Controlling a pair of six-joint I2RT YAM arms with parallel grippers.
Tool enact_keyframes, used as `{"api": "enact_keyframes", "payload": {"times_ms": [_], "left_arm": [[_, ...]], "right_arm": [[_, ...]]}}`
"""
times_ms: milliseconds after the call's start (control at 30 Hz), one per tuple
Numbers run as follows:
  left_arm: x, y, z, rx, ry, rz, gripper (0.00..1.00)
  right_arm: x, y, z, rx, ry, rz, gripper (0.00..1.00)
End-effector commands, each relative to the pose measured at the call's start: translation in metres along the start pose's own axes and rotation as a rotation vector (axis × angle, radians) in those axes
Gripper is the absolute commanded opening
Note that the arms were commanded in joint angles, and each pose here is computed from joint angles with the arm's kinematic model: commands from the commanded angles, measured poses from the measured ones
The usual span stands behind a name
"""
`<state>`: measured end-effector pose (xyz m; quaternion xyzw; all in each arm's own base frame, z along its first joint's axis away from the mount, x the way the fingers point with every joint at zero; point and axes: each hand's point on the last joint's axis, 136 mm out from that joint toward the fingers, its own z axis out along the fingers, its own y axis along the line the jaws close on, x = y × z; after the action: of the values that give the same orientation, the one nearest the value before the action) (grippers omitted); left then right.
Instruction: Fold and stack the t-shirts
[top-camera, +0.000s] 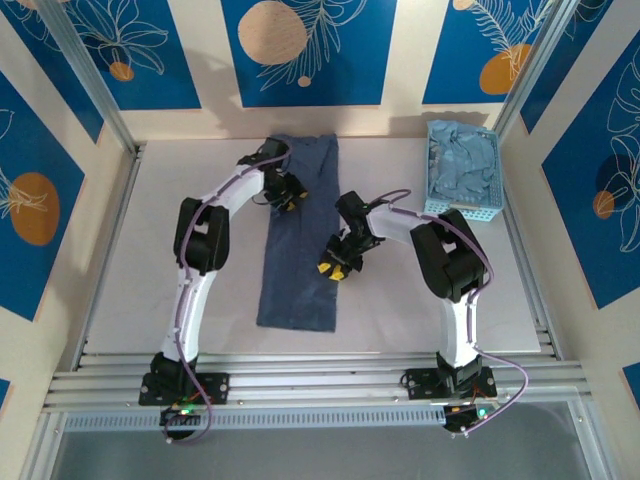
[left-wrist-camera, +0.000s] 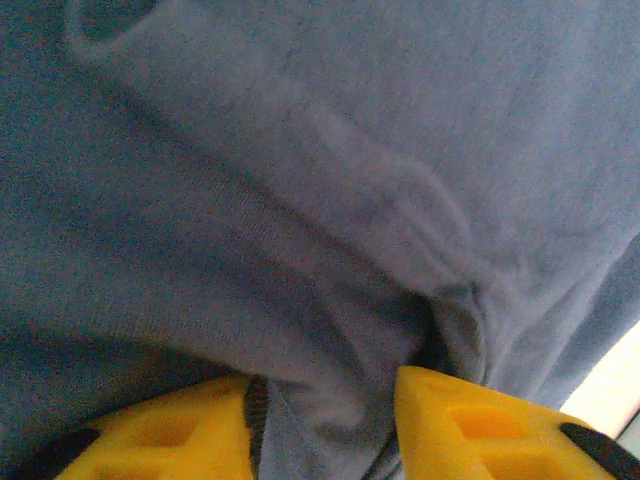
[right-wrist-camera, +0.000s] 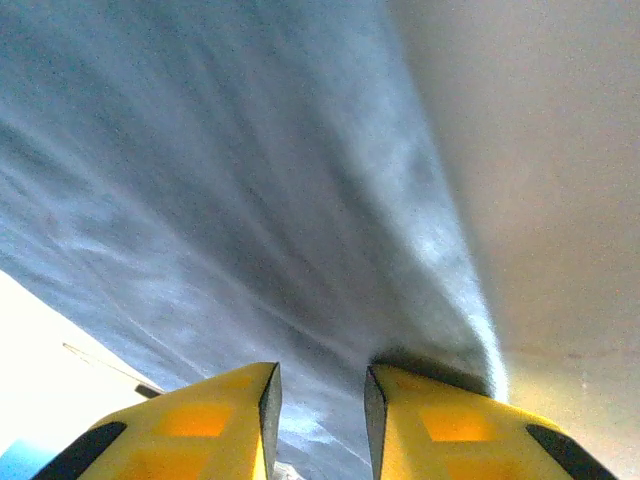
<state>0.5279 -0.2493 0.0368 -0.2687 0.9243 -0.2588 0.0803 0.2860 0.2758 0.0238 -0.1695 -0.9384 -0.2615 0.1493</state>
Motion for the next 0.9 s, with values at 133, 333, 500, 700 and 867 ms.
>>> {"api": "enact_keyframes", "payload": {"times_ms": [133, 333, 500, 700, 867], "left_arm": [[0.008, 0.007, -0.080, -0.084, -0.081, 0.145, 0.57], [0.110, 0.099, -0.121, -0.212, 0.148, 0.204, 0.57], [0.225, 0.195, -0.146, -0.324, 0.397, 0.220, 0.56], [0.282, 0.228, -0.150, -0.242, 0.447, 0.149, 0.57], [0.281, 0.219, -0.133, -0.206, 0.421, 0.134, 0.56]], "right_arm": [[-0.004, -0.003, -0.042, 0.021, -0.108, -0.020, 0.43], [0.031, -0.020, -0.061, 0.033, -0.107, -0.072, 0.55], [0.081, -0.046, -0.052, 0.060, -0.037, -0.055, 0.55], [0.114, -0.060, -0.039, 0.105, 0.042, -0.038, 0.57], [0.119, -0.068, -0.027, 0.119, 0.071, -0.003, 0.57]]}}
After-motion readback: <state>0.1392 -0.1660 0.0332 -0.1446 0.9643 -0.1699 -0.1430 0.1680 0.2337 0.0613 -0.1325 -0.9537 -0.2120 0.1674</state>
